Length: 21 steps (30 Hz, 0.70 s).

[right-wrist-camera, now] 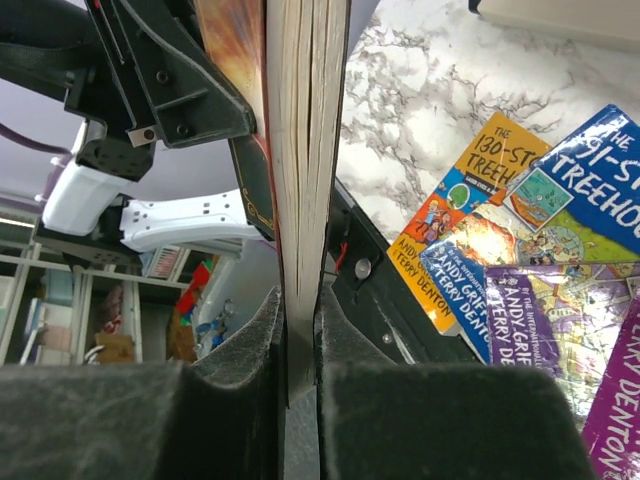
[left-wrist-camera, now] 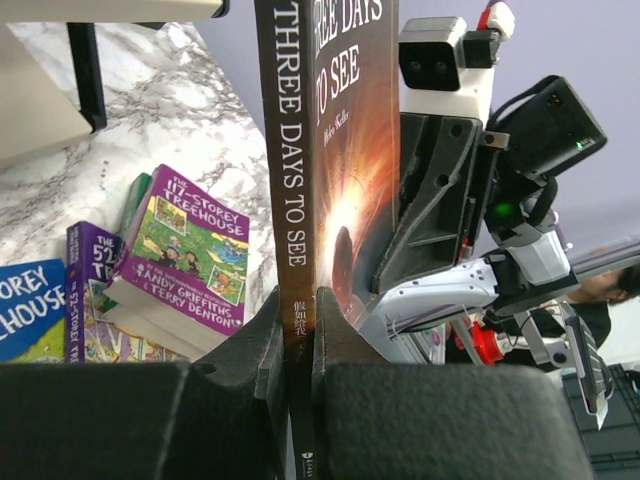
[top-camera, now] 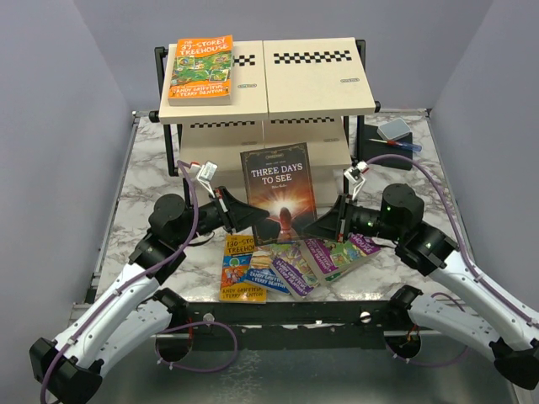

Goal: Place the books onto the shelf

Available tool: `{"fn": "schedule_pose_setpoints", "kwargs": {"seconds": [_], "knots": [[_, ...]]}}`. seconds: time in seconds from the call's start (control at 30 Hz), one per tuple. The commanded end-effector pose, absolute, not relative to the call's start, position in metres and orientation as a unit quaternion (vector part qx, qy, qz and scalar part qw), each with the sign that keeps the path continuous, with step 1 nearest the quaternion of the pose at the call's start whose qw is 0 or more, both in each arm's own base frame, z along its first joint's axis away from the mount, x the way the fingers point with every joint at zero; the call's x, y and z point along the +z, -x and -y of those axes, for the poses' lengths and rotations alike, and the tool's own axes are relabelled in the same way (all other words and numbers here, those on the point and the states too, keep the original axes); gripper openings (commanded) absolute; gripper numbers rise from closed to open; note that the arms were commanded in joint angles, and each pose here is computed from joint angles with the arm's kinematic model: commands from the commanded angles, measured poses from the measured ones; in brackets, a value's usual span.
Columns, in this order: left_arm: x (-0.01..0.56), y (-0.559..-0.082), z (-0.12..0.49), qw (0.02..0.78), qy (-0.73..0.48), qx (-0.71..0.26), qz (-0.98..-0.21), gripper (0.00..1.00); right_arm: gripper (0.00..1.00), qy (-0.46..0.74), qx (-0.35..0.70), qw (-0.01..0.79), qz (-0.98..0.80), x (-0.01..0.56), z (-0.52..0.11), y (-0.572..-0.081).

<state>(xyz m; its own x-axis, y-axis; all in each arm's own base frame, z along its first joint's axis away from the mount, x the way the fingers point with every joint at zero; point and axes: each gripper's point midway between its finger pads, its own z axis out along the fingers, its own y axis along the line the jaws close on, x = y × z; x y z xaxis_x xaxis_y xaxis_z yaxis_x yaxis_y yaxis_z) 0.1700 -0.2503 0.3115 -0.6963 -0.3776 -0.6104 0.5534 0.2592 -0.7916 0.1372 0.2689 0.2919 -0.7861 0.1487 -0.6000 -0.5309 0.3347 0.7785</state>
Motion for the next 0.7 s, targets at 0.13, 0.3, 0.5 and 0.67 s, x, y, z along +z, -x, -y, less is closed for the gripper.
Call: {"fn": "schedule_pose_setpoints", "kwargs": {"seconds": [0.13, 0.3, 0.5, 0.67], "knots": [[0.322, -0.178, 0.247, 0.406, -0.05, -0.596, -0.691, 0.0, 0.01, 0.132, 0.552, 0.323, -0.757, 0.307, -0.275, -0.139], [0.306, -0.182, 0.243, 0.402, -0.04, -0.571, -0.714, 0.16, 0.0, 0.126, 0.547, 0.336, -0.757, 0.313, -0.272, -0.141], [0.284, -0.199, 0.236, 0.416, -0.02, -0.523, -0.743, 0.43, 0.01, 0.109, 0.554, 0.351, -0.747, 0.325, -0.269, -0.143], [0.284, -0.213, 0.225, 0.443, -0.038, -0.454, -0.772, 0.53, 0.01, 0.087, 0.564, 0.362, -0.737, 0.337, -0.266, -0.146]]}}
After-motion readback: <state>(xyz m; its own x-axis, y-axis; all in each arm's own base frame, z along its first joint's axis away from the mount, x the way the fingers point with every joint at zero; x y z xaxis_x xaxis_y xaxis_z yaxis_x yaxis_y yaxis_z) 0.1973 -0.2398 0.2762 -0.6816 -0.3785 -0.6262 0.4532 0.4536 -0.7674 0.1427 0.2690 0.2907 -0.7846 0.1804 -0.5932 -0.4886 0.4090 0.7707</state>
